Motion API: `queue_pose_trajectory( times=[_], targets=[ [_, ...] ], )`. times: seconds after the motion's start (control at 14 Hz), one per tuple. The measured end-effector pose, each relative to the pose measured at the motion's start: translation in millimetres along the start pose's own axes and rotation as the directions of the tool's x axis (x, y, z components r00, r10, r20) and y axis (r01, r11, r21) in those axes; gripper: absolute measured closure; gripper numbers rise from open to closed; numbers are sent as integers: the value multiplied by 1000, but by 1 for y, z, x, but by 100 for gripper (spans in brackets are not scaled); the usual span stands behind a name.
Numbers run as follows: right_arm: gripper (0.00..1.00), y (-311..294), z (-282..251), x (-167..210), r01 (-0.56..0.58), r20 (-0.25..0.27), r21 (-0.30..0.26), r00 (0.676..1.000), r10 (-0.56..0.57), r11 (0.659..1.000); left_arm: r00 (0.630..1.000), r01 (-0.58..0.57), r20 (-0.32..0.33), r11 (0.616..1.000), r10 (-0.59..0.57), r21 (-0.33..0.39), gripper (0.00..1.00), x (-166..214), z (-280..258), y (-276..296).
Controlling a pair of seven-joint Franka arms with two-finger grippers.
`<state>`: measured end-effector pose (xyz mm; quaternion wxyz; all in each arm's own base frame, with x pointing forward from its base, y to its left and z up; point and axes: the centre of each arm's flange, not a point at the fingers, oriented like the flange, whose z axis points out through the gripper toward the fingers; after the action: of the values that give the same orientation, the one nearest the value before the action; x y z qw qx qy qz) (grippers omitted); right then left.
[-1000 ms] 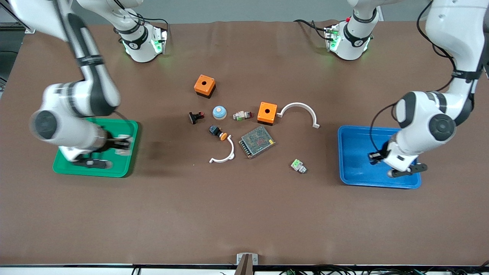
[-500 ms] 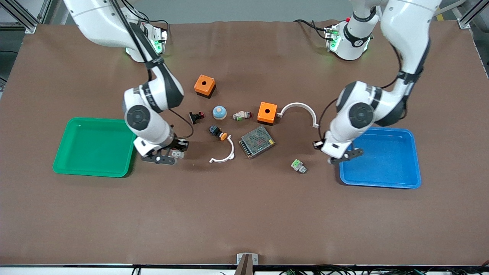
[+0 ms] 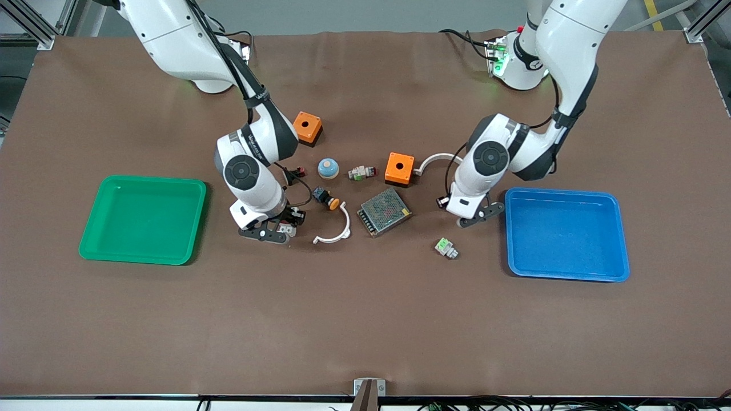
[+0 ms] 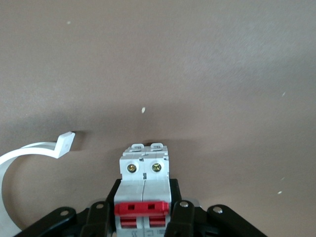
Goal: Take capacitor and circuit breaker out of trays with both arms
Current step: 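Carry the breaker with the right gripper while the left gripper carries the capacitor, then lower and release the breaker while the left gripper releases the capacitor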
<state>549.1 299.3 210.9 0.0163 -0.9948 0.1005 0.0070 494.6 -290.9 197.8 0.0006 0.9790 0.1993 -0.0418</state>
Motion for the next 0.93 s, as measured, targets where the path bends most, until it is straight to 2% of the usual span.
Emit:
queue_pose_trajectory(
  times=[0.29,0.36,0.43,0.57,0.79,0.86,0.93],
  targets=[
    [60,-11,6,-8,-10,-2,0,1000,10,1000,1000,29,-7,999,-29,-19,66,-5,6,4],
    [60,-12,4,-7,-15,-6,3,1000,15,1000,999,36,-11,999,-36,-26,60,-5,6,5],
    [55,-13,2,-4,-22,-11,7,1000,23,1000,999,42,-16,998,-43,-36,52,-4,5,7],
    [36,-15,-8,6,-35,-25,15,999,36,999,997,56,-41,996,-59,-71,33,8,-8,12],
    [7,-14,-51,38,-62,17,-24,998,62,998,985,95,-125,982,-117,-165,4,56,-70,8],
    [0,-11,-75,53,-57,31,-32,998,58,998,980,84,-163,978,-116,-193,0,77,-99,-1],
    [0,-3,-97,69,-35,41,-37,998,37,999,975,66,-194,977,-105,-201,0,95,-127,-13]
  ],
)
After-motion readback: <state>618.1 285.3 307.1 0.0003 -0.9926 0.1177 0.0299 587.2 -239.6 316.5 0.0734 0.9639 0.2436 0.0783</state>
